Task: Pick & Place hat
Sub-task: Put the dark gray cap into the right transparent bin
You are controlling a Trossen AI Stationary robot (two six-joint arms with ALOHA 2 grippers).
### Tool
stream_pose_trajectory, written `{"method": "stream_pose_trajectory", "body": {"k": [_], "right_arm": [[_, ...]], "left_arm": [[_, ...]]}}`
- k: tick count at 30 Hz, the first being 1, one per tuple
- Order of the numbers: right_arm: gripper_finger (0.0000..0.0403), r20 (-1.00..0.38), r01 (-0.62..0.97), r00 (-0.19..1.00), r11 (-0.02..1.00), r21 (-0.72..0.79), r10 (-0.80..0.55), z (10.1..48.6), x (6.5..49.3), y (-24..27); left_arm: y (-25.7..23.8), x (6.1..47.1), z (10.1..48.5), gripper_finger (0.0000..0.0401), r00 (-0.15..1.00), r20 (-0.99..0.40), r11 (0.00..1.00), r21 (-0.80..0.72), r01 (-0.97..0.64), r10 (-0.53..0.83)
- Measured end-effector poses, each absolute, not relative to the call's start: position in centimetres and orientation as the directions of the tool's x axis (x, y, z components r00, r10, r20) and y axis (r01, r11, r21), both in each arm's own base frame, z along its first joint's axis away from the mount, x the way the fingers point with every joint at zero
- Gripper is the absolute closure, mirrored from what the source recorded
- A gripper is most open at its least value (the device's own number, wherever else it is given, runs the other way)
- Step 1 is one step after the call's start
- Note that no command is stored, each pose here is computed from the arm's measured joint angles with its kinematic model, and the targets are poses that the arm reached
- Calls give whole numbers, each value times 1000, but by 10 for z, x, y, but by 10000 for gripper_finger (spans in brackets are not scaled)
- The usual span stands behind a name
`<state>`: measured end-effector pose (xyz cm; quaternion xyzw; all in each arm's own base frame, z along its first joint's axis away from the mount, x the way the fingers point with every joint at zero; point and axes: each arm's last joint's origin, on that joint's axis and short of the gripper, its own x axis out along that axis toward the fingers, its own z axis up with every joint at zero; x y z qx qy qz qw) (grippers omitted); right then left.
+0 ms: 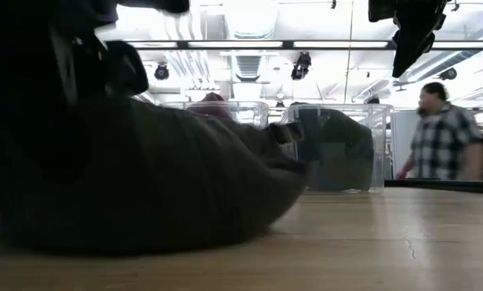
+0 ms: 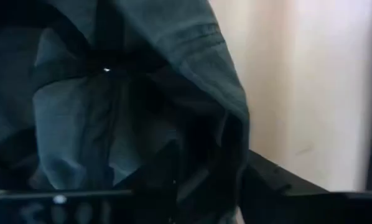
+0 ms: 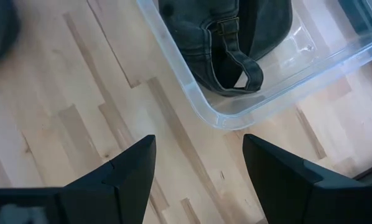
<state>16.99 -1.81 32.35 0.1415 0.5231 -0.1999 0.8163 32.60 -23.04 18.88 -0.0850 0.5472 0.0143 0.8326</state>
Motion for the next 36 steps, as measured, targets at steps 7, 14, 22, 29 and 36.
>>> {"method": "stream_pose_trajectory", "body": {"k": [7,14,22,29,36], "right_arm": [[165,-910,475,374,880,23,-179,324,170,-18],[165,-908,473,379,881,23,-179,324,170,-18],[166,-911,360,413,921,150,-13,324,172,-13],[187,-830,-67,514,974,216,219,331,184,7],[220,-735,-369,626,929,15,260,354,198,23]], "left_arm": [[-224,321,206,303,383,-922,971,-136,-196,-51],[-223,327,184,316,375,-927,976,-70,-205,12],[-214,353,169,397,427,-904,962,-139,-237,-25],[-185,351,274,399,604,-789,971,-218,-100,-115],[-136,341,351,400,750,-641,936,-341,-86,-165]]}}
